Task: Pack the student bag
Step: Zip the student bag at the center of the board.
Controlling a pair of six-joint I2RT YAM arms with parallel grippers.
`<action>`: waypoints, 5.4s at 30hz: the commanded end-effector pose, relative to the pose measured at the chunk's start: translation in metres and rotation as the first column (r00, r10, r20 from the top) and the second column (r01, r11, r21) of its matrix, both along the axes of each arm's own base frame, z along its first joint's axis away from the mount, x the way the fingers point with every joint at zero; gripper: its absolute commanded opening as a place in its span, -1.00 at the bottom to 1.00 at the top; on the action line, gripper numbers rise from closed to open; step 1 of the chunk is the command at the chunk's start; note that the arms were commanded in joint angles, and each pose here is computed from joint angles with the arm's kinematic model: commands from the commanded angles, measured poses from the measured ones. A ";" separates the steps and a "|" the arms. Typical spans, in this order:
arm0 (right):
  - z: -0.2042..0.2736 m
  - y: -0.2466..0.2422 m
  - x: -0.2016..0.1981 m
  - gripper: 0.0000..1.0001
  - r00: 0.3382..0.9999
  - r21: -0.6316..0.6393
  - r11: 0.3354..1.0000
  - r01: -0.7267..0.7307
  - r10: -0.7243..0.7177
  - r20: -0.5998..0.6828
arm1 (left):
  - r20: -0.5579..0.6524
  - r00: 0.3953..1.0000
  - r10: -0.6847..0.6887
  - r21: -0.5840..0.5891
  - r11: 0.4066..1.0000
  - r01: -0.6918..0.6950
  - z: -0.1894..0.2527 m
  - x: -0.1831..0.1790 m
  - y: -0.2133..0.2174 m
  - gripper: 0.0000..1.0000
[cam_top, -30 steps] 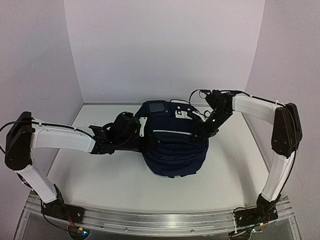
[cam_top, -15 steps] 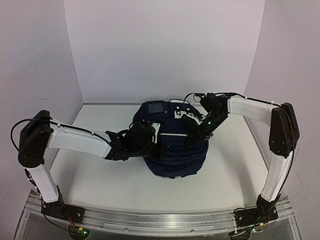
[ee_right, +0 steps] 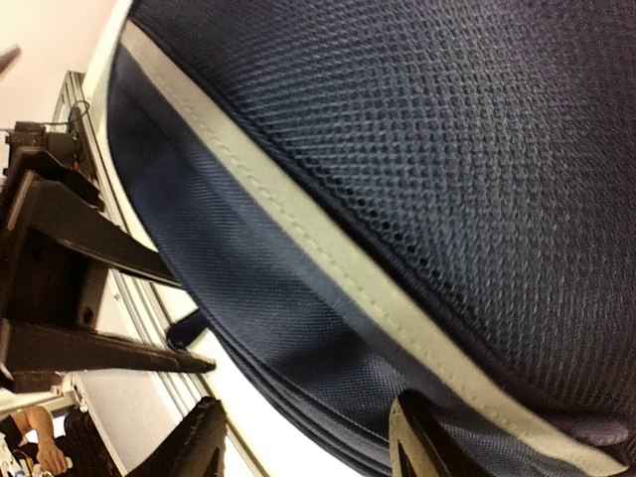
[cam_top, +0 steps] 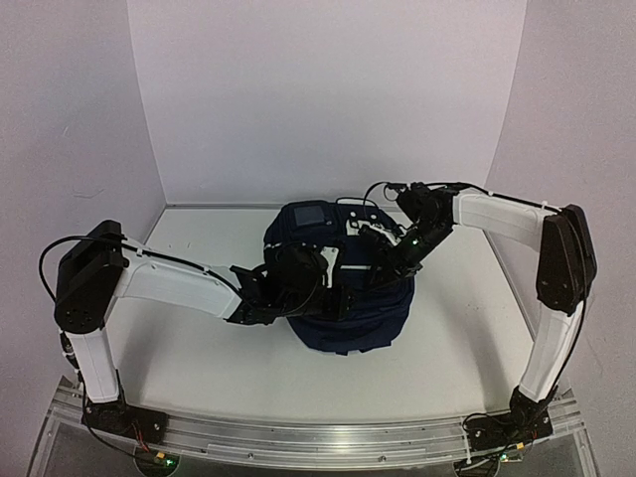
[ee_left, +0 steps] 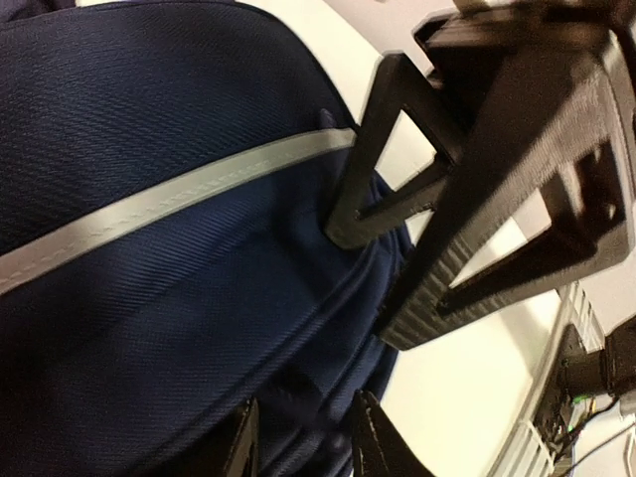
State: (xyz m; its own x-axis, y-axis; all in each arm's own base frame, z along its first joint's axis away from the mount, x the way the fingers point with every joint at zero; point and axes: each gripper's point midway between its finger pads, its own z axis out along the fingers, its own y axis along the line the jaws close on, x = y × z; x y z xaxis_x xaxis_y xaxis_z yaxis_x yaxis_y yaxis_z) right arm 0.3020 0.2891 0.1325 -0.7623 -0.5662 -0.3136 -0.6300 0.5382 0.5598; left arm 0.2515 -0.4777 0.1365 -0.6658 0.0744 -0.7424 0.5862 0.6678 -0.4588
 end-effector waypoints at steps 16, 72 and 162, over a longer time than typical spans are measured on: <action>0.031 0.027 -0.033 0.05 0.970 0.004 0.999 -0.034 0.032 0.240 | 0.148 0.985 0.088 -0.135 0.989 -0.068 0.107 -0.010 0.062 0.29; 0.028 0.020 0.042 -0.24 0.575 -0.066 0.968 0.243 -0.089 0.813 | 0.143 0.945 0.294 -0.099 0.954 -0.282 0.102 0.040 0.149 0.31; 0.047 -0.021 0.018 -0.08 0.847 0.157 0.972 0.175 -0.230 0.479 | 0.455 0.501 -0.736 0.784 0.598 0.166 0.022 0.077 0.026 0.03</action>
